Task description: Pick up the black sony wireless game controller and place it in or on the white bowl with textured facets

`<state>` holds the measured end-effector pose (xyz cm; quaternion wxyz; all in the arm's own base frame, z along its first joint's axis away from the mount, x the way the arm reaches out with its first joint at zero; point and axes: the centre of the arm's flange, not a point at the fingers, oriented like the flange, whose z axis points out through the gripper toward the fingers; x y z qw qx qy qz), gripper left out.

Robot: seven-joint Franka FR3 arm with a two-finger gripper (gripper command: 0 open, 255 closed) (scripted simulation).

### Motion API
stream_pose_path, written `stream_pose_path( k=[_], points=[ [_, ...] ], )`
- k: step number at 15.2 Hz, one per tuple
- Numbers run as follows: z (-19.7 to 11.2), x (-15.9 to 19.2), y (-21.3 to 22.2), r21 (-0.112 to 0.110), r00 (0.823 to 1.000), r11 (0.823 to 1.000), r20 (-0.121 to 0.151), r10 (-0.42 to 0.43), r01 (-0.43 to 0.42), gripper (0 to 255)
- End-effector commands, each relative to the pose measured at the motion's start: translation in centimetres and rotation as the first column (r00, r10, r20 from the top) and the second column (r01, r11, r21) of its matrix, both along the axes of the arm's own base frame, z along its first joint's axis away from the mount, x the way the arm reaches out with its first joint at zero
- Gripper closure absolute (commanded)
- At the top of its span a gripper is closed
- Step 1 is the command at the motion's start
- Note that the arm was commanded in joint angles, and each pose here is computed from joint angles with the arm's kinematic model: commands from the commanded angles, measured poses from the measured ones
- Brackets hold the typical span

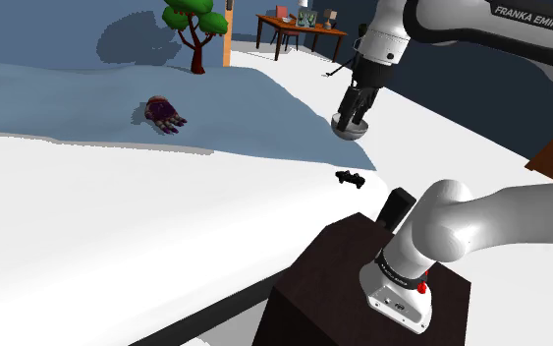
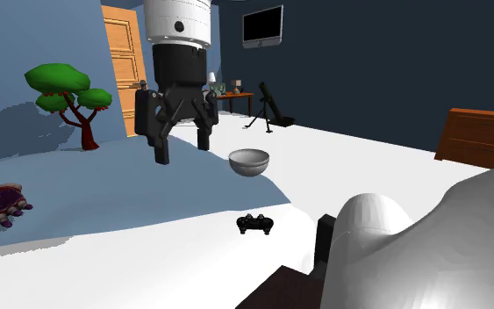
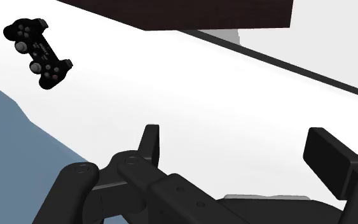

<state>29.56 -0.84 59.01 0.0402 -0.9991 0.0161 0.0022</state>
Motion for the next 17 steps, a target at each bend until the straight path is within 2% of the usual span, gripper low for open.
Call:
stream_pose_path(
  k=[1,9,17],
  points=[
    [0.0,0.0,0.0,0.000,1.000,1.000,0.000,0.000,0.000,0],
    [-7.8,-1.5,-6.5,-0.021,0.994,0.994,-0.006,0.112,-0.112,0],
    [-15.5,-2.4,-13.3,-0.041,0.975,0.974,-0.014,0.222,-0.222,0]
  ],
)
